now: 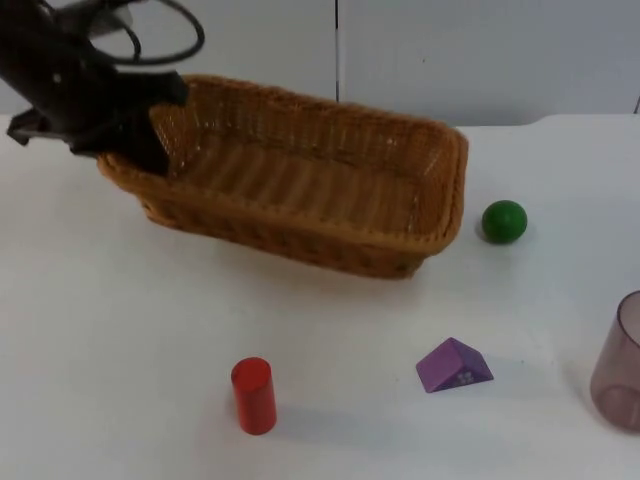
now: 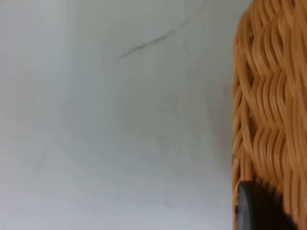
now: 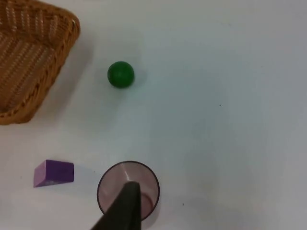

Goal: Pick up the basket with the left hand and place the triangular block into the basket with the right hand.

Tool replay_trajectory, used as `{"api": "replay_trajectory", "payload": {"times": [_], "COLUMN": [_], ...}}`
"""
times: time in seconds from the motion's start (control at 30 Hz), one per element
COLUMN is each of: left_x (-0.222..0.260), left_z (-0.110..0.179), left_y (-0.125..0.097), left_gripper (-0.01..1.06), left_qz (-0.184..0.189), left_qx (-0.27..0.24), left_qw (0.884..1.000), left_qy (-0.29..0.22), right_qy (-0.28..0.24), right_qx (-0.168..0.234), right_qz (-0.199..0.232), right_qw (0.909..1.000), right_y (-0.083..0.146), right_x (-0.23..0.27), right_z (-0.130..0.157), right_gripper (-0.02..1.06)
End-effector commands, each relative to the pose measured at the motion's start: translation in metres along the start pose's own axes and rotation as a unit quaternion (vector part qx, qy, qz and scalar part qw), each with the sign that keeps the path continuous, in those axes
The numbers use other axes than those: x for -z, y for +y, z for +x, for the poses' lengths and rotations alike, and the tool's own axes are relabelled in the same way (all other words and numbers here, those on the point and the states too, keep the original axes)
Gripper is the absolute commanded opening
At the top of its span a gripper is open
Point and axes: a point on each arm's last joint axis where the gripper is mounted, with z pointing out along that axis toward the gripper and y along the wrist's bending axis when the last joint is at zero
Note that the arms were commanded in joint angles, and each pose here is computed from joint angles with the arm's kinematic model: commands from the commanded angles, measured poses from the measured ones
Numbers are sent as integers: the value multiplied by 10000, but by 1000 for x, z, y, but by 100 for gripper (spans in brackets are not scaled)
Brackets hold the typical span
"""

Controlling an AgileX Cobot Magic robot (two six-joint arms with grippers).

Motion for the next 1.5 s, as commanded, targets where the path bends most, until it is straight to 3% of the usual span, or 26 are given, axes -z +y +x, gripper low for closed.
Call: {"api": "replay_trajectory", "payload": {"times": [0.0, 0.13, 0.23, 0.5, 0.8, 0.9, 1.07, 1.23, 1.37, 1.47], "left_x": [18, 60, 81, 125, 153, 151, 151, 151, 150, 150], "left_z": [-1, 3, 8, 59, 134, 154, 160, 160, 160, 160], "left_y": [-9, -27, -28, 11, 62, 72, 78, 79, 79, 79], "left_gripper": [0, 0, 0, 0, 0, 0, 0, 0, 0, 0], "left_qz": [88, 199, 148, 67, -81, 132, 107, 89, 89, 69], "left_qx": [98, 6, 86, 1066, 2028, 2350, 2456, 2463, 2470, 2449], "left_qw": [9999, 9998, 9996, 9927, 9749, 9654, 9616, 9611, 9612, 9620], "left_qy": [-21, -6, -213, -554, -916, -1126, -1223, -1248, -1225, -1208], "right_qy": [-151, -196, -196, -186, -141, -119, -121, -113, 603, 911], "right_qx": [58, 58, 58, 70, 47, 81, 365, 915, 1209, 1268], "right_qz": [33, 35, 35, 34, -2, -15, -407, -900, -1503, -1694], "right_qw": [9999, 9998, 9998, 9998, 9999, 9999, 9984, 9917, 9794, 9731], "right_y": [-1, -1, -1, -1, 0, 0, 7, 16, 24, 28], "right_x": [2, 2, 2, 2, 1, 1, 2, -1, -24, -39], "right_z": [-3, -4, -4, -4, -3, -2, -2, -3, -12, -24], "right_gripper": [105, 105, 105, 105, 105, 105, 105, 105, 105, 102]}}
